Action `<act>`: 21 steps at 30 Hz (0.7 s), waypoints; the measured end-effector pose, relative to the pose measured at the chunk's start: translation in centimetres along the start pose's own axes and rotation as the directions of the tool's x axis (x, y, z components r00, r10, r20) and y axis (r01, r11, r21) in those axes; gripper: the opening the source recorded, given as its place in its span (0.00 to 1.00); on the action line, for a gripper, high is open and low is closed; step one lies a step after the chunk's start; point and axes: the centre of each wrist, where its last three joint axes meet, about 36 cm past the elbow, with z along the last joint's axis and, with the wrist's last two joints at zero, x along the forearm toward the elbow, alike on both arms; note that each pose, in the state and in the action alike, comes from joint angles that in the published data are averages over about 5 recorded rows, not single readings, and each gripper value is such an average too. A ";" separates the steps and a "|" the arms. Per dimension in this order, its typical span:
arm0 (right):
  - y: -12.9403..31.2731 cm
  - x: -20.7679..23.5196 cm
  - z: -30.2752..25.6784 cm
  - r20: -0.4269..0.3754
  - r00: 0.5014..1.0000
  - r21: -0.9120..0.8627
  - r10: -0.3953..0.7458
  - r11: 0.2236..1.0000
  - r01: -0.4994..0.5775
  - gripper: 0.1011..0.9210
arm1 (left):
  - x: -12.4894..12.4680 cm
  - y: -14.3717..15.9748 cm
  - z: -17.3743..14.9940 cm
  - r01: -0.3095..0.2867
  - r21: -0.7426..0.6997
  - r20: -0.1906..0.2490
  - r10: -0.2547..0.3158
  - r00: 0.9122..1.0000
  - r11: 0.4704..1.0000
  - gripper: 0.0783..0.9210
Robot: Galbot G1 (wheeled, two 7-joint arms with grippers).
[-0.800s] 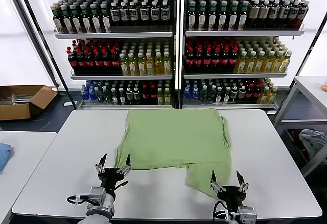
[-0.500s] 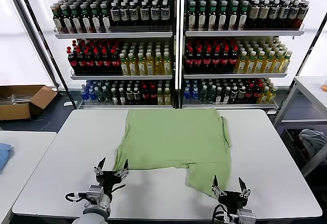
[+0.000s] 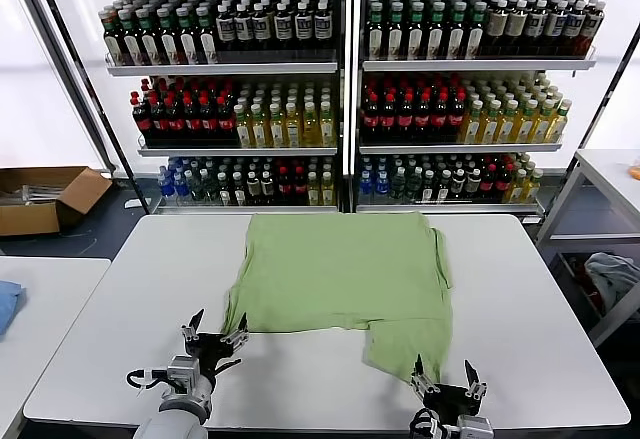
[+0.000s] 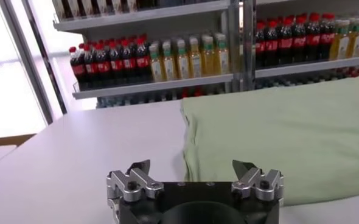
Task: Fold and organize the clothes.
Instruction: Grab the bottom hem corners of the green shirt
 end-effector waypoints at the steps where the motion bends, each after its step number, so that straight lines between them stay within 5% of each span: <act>1: 0.1 0.0 0.0 -0.002 1.000 -0.001 0.000 1.000 0.000 0.88 | 0.0 0.0 0.0 0.000 0.000 -0.002 0.000 1.000 1.000 0.88; 21: 0.7 -0.6 1.1 -0.034 0.999 -0.007 0.016 1.000 -0.016 0.88 | -0.7 0.1 0.8 -0.010 0.009 -0.034 0.010 0.999 1.000 0.88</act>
